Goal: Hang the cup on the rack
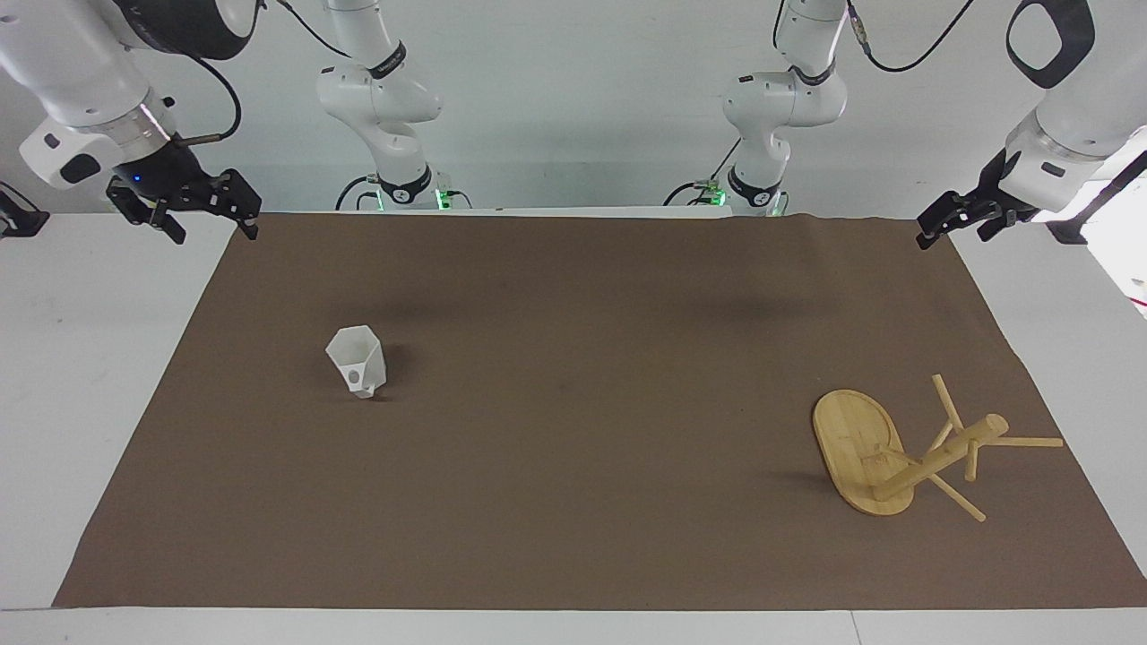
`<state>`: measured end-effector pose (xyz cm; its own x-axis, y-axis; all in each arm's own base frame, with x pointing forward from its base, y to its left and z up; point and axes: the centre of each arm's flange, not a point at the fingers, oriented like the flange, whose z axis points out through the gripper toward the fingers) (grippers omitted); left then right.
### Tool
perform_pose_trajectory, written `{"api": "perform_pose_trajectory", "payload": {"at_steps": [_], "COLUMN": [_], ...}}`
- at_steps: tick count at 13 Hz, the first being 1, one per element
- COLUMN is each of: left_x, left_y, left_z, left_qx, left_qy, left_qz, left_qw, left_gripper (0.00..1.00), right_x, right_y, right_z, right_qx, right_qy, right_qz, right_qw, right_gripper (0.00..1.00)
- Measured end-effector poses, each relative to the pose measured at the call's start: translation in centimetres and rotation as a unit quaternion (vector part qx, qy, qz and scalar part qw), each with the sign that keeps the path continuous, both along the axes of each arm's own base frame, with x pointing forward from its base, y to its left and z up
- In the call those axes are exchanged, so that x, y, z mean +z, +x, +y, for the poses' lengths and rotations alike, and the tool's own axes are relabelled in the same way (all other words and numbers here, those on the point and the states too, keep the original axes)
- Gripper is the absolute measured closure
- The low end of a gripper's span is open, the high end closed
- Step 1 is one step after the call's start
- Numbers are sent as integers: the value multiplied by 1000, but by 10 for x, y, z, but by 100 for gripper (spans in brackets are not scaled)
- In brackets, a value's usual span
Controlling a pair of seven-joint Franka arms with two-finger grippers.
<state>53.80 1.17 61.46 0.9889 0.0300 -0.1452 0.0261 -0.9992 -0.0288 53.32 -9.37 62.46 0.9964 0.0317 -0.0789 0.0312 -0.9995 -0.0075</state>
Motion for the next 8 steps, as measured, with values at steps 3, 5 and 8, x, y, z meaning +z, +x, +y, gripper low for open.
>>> {"api": "perform_pose_trajectory", "payload": {"at_steps": [3,5,8], "left_x": [0,0,0], "left_y": [0,0,0], "left_z": [0,0,0], "left_qx": [0,0,0], "left_qy": [0,0,0], "left_qz": [0,0,0], "left_qw": [1000,1000,1000], "left_gripper": [0,0,0], "right_x": [0,-1,-1], "right_y": [-2,-3,2], "right_z": [-13,-14,0], "right_qx": [-18,-13,107], "right_qy": [0,0,7], "right_qz": [1,1,-6], "right_qw": [1000,1000,994], "right_gripper": [0,0,0]}}
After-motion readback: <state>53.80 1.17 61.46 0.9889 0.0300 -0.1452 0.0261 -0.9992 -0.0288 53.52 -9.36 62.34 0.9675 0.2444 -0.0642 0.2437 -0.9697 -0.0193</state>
